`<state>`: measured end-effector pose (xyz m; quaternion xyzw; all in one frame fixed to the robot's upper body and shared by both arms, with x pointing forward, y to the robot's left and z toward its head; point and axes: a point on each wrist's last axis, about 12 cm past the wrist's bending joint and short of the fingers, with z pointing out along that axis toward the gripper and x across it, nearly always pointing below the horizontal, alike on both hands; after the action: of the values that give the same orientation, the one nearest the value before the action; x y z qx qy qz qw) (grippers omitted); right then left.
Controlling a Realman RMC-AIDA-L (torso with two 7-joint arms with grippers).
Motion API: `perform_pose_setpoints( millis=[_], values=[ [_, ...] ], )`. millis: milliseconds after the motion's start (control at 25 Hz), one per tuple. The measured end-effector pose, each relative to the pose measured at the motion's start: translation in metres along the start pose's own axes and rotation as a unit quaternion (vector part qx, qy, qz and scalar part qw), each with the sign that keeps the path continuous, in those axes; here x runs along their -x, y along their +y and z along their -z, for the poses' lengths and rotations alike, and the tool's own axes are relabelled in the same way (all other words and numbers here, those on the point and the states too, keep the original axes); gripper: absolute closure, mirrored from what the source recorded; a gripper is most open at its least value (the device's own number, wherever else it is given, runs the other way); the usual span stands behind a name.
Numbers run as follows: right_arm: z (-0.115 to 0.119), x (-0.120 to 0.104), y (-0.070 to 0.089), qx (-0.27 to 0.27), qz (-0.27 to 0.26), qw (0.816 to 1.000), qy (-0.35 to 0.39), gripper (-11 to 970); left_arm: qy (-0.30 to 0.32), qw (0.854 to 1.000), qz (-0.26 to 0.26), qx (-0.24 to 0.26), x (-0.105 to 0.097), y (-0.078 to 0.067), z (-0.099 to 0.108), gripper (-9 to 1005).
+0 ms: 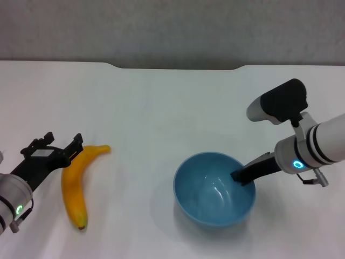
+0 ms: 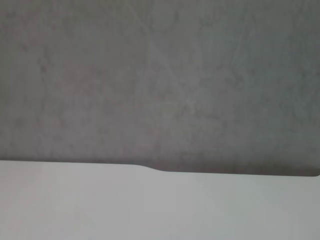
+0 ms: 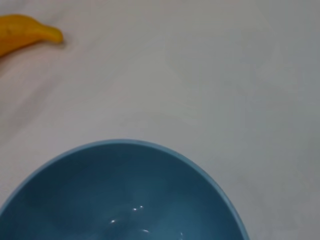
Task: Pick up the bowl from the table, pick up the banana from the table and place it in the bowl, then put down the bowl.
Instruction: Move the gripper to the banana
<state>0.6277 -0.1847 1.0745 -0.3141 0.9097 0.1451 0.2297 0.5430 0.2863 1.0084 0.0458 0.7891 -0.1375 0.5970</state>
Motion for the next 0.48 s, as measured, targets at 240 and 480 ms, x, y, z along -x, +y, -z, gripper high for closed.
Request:
perform_pose_setpoints(
  millis=[240, 480],
  values=[
    [0.008, -0.008, -0.003, -0.003, -0.007, 1.000, -0.026, 917, -0.004, 1.000, -0.003, -0.017, 0.003, -0.009, -0.001, 203],
    [0.011, -0.017, -0.005, -0.006, -0.016, 0.999, -0.033, 923, 0.014, 1.000, 0.002, -0.006, 0.022, -0.028, -0.004, 203]
  ],
)
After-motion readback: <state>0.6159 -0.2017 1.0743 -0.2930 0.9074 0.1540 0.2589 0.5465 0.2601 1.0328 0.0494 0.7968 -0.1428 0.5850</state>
